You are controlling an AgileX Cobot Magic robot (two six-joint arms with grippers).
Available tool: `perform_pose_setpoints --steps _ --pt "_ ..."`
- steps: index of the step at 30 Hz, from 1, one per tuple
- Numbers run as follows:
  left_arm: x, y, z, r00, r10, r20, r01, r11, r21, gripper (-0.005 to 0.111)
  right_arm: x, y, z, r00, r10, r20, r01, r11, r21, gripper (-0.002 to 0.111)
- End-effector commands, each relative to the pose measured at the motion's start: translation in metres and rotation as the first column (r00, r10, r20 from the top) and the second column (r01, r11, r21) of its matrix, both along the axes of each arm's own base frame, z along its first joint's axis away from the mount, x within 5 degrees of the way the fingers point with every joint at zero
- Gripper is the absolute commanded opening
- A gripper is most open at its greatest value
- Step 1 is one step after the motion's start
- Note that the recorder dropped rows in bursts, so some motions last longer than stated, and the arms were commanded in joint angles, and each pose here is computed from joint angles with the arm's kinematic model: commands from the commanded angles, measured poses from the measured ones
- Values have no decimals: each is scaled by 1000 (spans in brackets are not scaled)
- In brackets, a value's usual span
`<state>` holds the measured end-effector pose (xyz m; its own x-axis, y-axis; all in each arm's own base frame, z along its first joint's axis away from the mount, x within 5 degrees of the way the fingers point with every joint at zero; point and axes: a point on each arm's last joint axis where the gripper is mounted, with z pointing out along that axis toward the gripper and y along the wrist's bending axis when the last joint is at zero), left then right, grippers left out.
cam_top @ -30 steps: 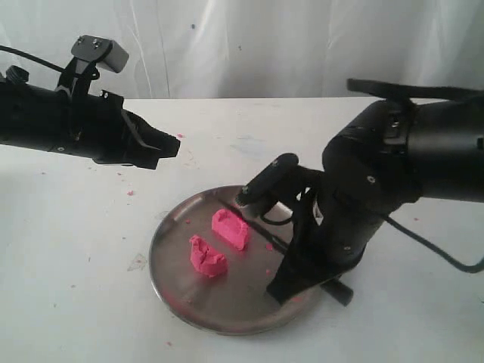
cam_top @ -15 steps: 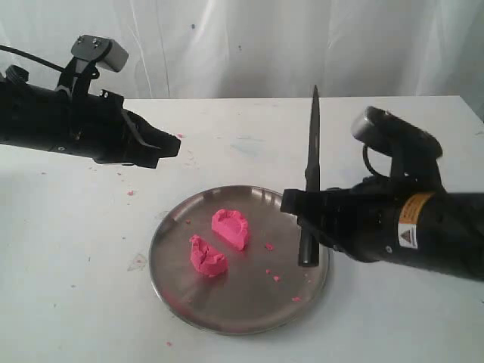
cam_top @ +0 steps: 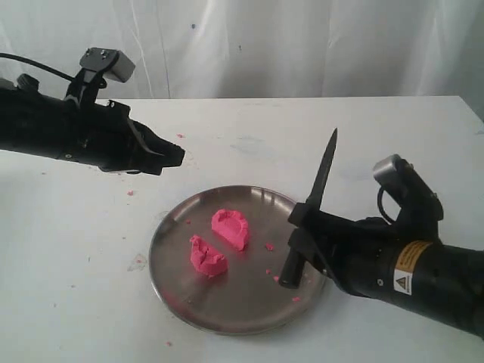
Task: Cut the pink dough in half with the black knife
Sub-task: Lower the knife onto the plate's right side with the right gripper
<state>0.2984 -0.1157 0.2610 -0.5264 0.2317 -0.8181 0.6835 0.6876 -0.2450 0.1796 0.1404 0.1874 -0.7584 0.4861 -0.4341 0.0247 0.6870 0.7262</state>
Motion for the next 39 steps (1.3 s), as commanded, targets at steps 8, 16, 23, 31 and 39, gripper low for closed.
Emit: perform_pose_setpoints --steps 8,16,23,31,39 --pt "-1 -3 0 1000 -9 -18 8 999 -33 0 13 13 -36 996 -24 -85 28 999 40 0" --pt "-1 -3 0 1000 -8 -18 7 999 -34 0 29 28 -52 987 -2 -162 2 1000 0 0" --pt "-1 -3 1 1000 -6 -19 6 999 -37 0 29 27 -61 978 -21 -208 15 999 -31 0" --pt "-1 -4 1 1000 -5 -21 4 999 -44 0 29 27 -61 978 -21 -208 15 999 -31 29" --pt "0 -4 1 1000 2 -22 -3 999 -53 0 30 29 -49 990 6 -141 -5 1000 3 30"
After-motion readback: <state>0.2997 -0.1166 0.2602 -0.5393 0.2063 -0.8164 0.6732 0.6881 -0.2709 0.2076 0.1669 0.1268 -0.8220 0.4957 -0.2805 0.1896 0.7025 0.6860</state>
